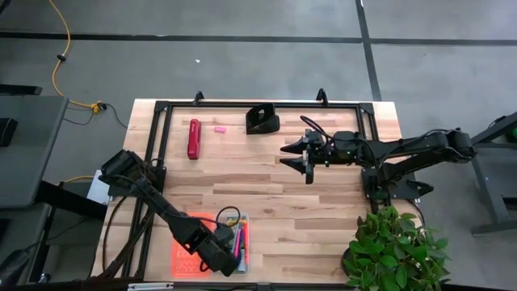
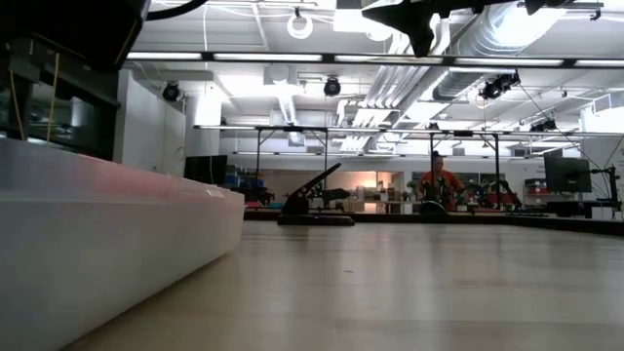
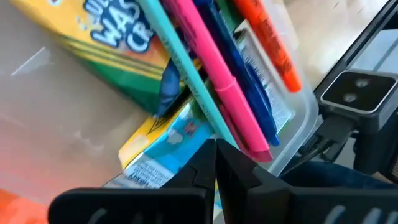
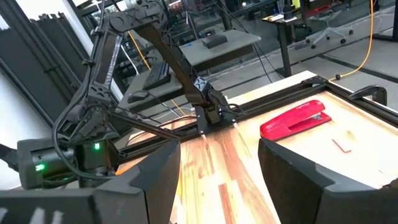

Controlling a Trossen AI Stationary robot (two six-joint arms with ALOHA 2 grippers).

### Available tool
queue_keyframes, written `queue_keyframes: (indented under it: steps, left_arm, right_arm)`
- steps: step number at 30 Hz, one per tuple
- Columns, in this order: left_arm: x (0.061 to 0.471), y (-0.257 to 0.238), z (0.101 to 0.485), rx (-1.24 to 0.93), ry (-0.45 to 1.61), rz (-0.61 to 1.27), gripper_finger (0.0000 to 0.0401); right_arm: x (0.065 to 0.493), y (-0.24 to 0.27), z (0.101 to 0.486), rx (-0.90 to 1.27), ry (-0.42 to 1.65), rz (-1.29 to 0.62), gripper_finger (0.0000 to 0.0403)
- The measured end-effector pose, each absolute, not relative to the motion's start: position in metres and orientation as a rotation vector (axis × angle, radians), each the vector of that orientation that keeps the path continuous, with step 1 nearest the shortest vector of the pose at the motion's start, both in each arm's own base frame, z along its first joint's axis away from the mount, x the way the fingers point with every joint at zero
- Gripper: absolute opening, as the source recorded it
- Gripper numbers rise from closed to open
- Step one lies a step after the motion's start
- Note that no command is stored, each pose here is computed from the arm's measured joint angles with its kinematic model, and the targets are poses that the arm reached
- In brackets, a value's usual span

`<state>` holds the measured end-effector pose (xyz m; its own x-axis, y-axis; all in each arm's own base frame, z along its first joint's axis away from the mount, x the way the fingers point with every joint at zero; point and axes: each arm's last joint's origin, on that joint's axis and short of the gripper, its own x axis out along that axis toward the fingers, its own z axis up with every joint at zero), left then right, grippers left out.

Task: Pack school essentials
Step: Put the light blue pencil into the supply box, then put the pink eraser into the supply box

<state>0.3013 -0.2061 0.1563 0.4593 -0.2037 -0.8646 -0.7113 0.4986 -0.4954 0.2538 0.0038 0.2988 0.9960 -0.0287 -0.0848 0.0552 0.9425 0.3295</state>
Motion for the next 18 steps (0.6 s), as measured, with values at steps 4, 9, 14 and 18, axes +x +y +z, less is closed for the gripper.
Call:
queue_keyframes:
  steps: [4, 9, 14, 18]
  left_arm:
    - [0.304, -0.205, 0.157, -1.051, 1.066, 0.387, 0.0]
    - [0.308, -0.205, 0.16, -1.065, 1.04, 0.351, 0.0]
    - [0.308, -0.2, 0.166, -1.046, 1.054, 0.326, 0.0]
    - [0.299, -0.191, 0.197, -0.987, 1.035, 0.245, 0.0]
  right_arm:
    - [0.254, 0.004, 0.299, 0.338, 0.08, -0.043, 0.021]
    - [0.254, 0.004, 0.299, 0.337, 0.079, -0.043, 0.021]
    - [0.254, 0.004, 0.299, 0.337, 0.08, -0.043, 0.021]
    - [0.254, 0.004, 0.299, 0.336, 0.08, -0.043, 0.021]
